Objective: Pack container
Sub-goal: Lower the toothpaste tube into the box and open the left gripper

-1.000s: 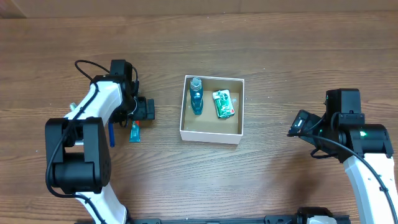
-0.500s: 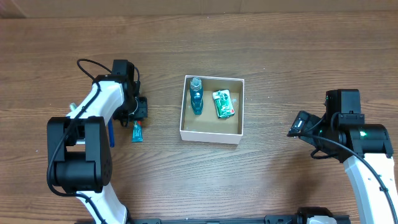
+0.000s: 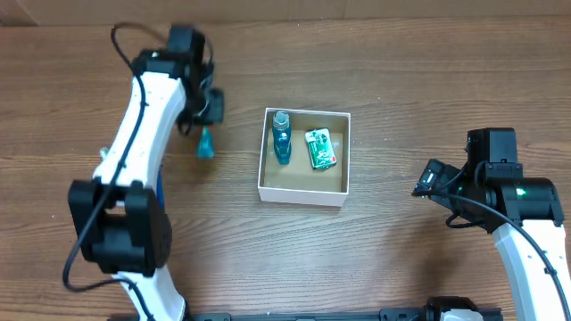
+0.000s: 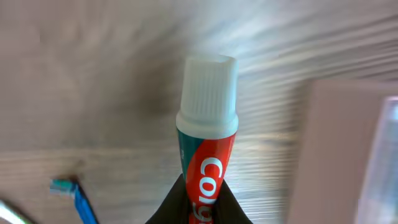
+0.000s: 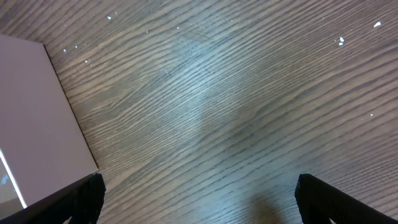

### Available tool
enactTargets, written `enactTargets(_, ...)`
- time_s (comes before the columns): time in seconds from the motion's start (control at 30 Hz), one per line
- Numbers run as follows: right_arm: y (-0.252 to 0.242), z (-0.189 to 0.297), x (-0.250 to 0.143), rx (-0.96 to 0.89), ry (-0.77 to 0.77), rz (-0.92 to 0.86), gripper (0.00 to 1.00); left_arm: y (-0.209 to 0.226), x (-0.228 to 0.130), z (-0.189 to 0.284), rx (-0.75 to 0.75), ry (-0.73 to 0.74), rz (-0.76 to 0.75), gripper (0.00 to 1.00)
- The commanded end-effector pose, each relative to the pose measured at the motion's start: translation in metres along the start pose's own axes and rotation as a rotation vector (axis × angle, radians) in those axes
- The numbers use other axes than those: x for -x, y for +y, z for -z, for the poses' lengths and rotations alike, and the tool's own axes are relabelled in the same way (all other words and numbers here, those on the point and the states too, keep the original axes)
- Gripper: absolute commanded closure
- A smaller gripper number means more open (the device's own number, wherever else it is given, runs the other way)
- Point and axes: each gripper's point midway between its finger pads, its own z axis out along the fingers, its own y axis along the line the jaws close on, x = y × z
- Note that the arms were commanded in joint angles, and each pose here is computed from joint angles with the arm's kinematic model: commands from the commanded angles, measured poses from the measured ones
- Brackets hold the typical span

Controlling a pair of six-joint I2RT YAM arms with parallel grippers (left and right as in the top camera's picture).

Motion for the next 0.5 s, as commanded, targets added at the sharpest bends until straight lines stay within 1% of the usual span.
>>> enactTargets(0.0,0.0,0.002,0.003,0.004,-0.016,-0.001,0.0,-0.086,0.025,0.11,-0.104,-0.299,-0.197,0.96)
enactTargets(0.03,-0.001,0.002,0.003,0.0,-0.017,-0.002,0.0,-0.122,0.018,0.132,-0.108,-0.373,-0.284,0.96)
enactTargets(0.07,-0.001,0.002,0.003,0.0,-0.017,-0.002,0.0,-0.14,0.011,0.138,-0.103,-0.392,-0.329,0.96)
enactTargets(0.13,-0.001,0.002,0.003,0.0,-0.017,-0.002,0.0,-0.2,-0.021,0.13,-0.136,-0.364,-0.534,0.96)
enactTargets(0.17,-0.001,0.002,0.003,0.0,-0.016,-0.002,0.0,-0.214,-0.028,0.121,-0.142,-0.34,-0.569,0.96)
enactTargets(0.23,-0.001,0.002,0.002,-0.001,-0.014,-0.002,0.0,-0.223,-0.033,0.092,-0.143,-0.267,-0.588,0.96)
enactTargets(0.3,-0.001,0.002,0.002,-0.001,-0.014,-0.002,0.0,-0.231,-0.044,0.058,-0.167,-0.163,-0.602,0.96)
enactTargets(0.4,-0.001,0.002,0.002,-0.001,-0.014,-0.002,0.0,-0.231,-0.055,0.012,-0.138,-0.042,-0.606,0.96)
enactTargets(0.43,-0.001,0.002,0.002,-0.001,-0.015,-0.002,0.0,-0.229,-0.061,0.0,-0.129,0.002,-0.608,0.93)
enactTargets(0.47,-0.001,0.002,0.002,-0.001,-0.014,-0.002,0.0,-0.226,-0.068,-0.013,-0.114,0.05,-0.61,0.84)
